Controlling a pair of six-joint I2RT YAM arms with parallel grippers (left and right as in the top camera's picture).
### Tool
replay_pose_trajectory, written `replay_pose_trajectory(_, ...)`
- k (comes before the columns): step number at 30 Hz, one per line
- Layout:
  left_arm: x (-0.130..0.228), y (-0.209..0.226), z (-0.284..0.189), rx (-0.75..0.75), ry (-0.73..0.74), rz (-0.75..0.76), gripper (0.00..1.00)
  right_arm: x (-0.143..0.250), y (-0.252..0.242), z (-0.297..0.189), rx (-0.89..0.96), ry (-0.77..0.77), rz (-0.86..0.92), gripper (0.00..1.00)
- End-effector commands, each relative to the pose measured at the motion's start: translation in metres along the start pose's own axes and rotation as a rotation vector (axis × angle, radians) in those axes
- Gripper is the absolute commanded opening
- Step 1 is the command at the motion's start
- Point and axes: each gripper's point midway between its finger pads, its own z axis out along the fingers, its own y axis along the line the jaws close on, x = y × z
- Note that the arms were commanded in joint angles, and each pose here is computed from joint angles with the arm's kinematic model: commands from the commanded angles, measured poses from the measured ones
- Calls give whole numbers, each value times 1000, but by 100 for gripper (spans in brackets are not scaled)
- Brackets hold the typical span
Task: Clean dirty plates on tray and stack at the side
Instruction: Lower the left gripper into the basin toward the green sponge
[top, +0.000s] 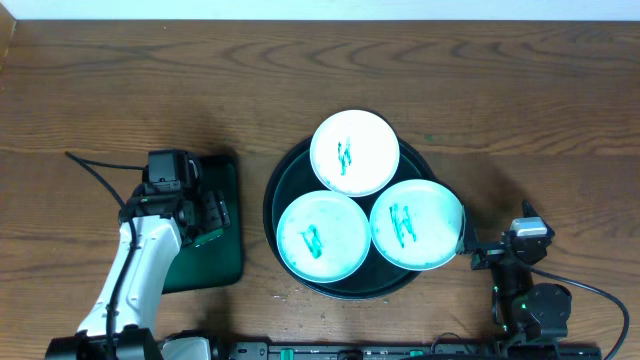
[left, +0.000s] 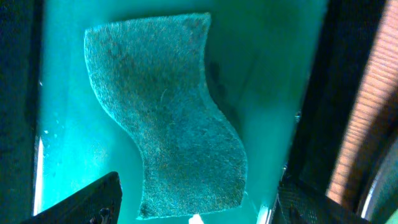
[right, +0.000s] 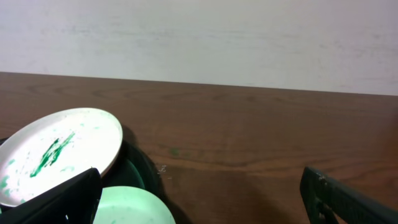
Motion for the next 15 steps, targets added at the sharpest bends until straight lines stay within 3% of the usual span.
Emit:
replay_pose_trajectory(1, -8, 2, -4, -18, -18, -115, 81, 0, -4, 0, 14, -1, -6, 99)
replay_pose_trajectory(7, -8, 2, -4, -16, -19, -272, 81, 0, -4, 0, 14, -1, -6, 99)
replay_pose_trajectory(8, -8, 2, -4, -13, -18, -301, 88, 0, -4, 0, 14, 0, -6, 99)
replay_pose_trajectory(9, -8, 0, -4, -2, -15, -315, 92, 0, -4, 0, 14, -1, -6, 99)
replay_pose_trajectory(15, -7, -4, -4, 17, -8, -315, 93, 0, -4, 0, 14, -1, -6, 99)
